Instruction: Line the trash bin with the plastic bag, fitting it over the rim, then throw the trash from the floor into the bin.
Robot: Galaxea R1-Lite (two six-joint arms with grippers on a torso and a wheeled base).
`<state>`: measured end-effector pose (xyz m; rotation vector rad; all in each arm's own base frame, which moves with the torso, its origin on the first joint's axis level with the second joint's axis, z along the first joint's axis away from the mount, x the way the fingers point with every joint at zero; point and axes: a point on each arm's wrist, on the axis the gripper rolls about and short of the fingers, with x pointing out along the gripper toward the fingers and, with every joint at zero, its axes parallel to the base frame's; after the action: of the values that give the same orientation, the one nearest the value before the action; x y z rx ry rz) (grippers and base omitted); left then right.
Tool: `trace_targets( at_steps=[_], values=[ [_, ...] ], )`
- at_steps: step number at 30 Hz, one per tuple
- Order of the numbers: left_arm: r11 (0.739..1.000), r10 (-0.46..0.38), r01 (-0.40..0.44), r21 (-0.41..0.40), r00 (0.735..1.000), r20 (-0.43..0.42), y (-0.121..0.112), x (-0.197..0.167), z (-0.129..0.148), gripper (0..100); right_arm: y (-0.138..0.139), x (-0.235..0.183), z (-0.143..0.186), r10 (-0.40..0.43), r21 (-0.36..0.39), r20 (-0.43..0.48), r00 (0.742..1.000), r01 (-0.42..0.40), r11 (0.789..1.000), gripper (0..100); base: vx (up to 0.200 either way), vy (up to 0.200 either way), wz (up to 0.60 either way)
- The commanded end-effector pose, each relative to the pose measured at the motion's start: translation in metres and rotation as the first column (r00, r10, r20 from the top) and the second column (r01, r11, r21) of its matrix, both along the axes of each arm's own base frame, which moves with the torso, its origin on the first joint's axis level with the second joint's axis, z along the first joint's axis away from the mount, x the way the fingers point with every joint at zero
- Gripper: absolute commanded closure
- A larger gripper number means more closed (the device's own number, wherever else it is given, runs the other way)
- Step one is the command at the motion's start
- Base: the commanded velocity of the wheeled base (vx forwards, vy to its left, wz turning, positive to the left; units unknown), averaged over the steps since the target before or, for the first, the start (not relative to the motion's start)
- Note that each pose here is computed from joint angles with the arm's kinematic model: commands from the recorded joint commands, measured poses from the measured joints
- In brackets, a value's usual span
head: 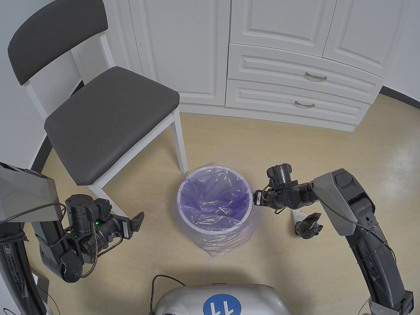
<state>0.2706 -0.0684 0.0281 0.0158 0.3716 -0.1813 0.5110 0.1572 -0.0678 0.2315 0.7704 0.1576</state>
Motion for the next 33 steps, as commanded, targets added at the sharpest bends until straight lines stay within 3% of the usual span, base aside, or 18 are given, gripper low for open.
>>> trace_targets(
  at_steps=[1, 5, 11, 12, 15, 20, 24, 26, 27, 30, 32, 33],
  values=[
    [0.999, 0.032, -0.032, 0.015, 0.999, -0.005, -0.001, -0.001, -0.002, 0, -0.013, -0.003, 0.047, -0.012, 0.033, 0.035, 0.999, 0.010, 0.999, 0, 0.000, 0.000, 0.00],
    [0.999, 0.038, -0.038, -0.022, 0.999, -0.007, -0.004, -0.001, -0.001, 0, -0.020, -0.023, 0.080, 0.011, 0.002, 0.033, 0.999, -0.011, 1.000, 0, 0.000, 0.000, 0.00],
    [0.999, 0.039, -0.041, -0.030, 0.998, -0.040, -0.004, -0.010, -0.004, 0, -0.034, -0.055, 0.114, 0.095, -0.149, 0.048, 0.994, -0.087, 0.985, 0, 0.000, 0.000, 0.00],
    [0.998, 0.045, -0.047, -0.039, 0.998, -0.051, -0.002, -0.015, -0.003, 0, -0.039, -0.068, 0.130, 0.099, -0.184, 0.069, 0.993, -0.085, 0.979, 0, 0.000, 0.000, 0.00],
    [0.998, 0.048, -0.049, -0.045, 0.998, -0.027, -0.001, -0.018, 0.003, 0, -0.042, -0.085, 0.156, 0.116, -0.200, 0.141, 0.983, -0.087, 0.976, 0, 0.000, 0.000, 0.00],
    [0.997, 0.053, -0.053, -0.048, 0.999, -0.009, 0.005, -0.032, 0.015, 0, -0.049, -0.124, 0.191, 0.198, -0.282, 0.288, 0.937, -0.114, 0.953, 0, 0.000, 0.000, 0.00],
    [0.998, 0.048, -0.049, -0.047, 0.999, -0.012, 0.009, -0.051, 0.022, 0, -0.059, -0.145, 0.206, 0.219, -0.381, 0.370, 0.903, -0.067, 0.922, 0, 0.000, 0.000, 0.00],
    [0.998, 0.047, -0.047, -0.049, 0.999, -0.006, 0.009, -0.054, 0.024, 0, -0.061, -0.148, 0.208, 0.216, -0.395, 0.380, 0.900, -0.053, 0.917, 0, 0.000, 0.000, 0.00],
    [0.997, 0.043, -0.042, -0.058, 0.999, 0.023, 0.011, -0.062, 0.032, 0, -0.070, -0.161, 0.214, 0.223, -0.462, 0.395, 0.891, -0.017, 0.887, 0, 0.000, 0.000, 0.00],
    [0.998, 0.014, -0.008, -0.069, 0.995, 0.094, 0.008, -0.071, 0.048, 0, -0.088, -0.169, 0.209, 0.244, -0.569, 0.383, 0.891, 0.020, 0.822, 0, 0.000, 0.000, 0.00],
    [0.997, -0.016, 0.024, -0.068, 0.992, 0.122, 0.003, -0.074, 0.054, 0, -0.100, -0.169, 0.205, 0.256, -0.609, 0.401, 0.880, 0.047, 0.792, 0, 0.000, 0.000, 0.00],
    [0.997, -0.025, 0.033, -0.065, 0.992, 0.126, 0.001, -0.076, 0.054, 0, -0.105, -0.169, 0.203, 0.252, -0.614, 0.416, 0.874, 0.066, 0.786, 0, 0.000, 0.000, 0.00]
  ],
)
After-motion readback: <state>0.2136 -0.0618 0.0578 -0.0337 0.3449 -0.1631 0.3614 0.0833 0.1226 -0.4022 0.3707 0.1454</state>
